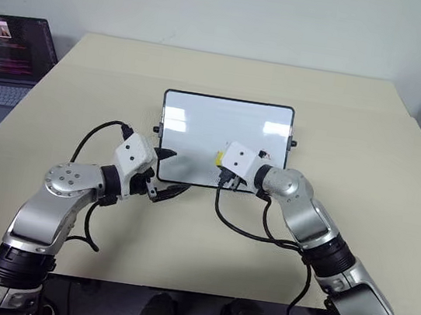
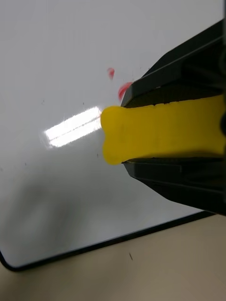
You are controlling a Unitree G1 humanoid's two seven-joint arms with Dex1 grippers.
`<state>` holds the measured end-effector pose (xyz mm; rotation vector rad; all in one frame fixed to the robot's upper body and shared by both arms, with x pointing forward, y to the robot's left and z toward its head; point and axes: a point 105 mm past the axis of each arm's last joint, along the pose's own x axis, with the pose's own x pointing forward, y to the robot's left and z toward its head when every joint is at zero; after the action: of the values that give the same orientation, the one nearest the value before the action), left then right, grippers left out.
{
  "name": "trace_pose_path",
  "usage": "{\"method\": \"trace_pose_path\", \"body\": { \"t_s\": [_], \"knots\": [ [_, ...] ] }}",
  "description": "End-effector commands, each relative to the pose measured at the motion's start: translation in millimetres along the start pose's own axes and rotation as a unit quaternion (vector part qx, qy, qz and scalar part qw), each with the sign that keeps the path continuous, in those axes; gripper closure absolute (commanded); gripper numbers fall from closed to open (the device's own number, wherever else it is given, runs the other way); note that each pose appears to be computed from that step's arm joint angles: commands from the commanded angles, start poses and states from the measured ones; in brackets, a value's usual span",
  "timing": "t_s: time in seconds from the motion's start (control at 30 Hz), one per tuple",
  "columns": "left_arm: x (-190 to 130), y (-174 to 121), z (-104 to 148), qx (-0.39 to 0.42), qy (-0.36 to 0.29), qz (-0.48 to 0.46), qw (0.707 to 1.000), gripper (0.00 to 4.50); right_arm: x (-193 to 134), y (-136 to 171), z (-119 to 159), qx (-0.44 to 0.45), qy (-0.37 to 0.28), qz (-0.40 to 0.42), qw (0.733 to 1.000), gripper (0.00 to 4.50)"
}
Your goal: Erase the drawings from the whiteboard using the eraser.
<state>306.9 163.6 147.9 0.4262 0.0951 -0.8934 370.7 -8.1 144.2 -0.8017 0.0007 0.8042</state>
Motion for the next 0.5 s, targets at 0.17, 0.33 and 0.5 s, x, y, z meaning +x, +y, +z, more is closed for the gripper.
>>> {"method": "trace_pose_path", "body": {
  "t_s": [0.17, 0.33, 0.5],
  "knots": [
    [2, -1, 14, 0.022, -0.021, -0.001, 1.0, 0.0, 0, -31, -3, -0.012, 0.012, -0.065, 0.998, 3.4],
    [1, -1, 15, 0.021, -0.022, 0.001, 1.0, 0.0, -4, -2, -21, -0.011, 0.047, 0.014, 0.999, 3.4],
    [1, -2, 14, 0.019, -0.021, 0.0, 1.0, 0.0, -8, -8, -21, -0.022, 0.051, 0.008, 0.998, 3.4]
  ]
}}
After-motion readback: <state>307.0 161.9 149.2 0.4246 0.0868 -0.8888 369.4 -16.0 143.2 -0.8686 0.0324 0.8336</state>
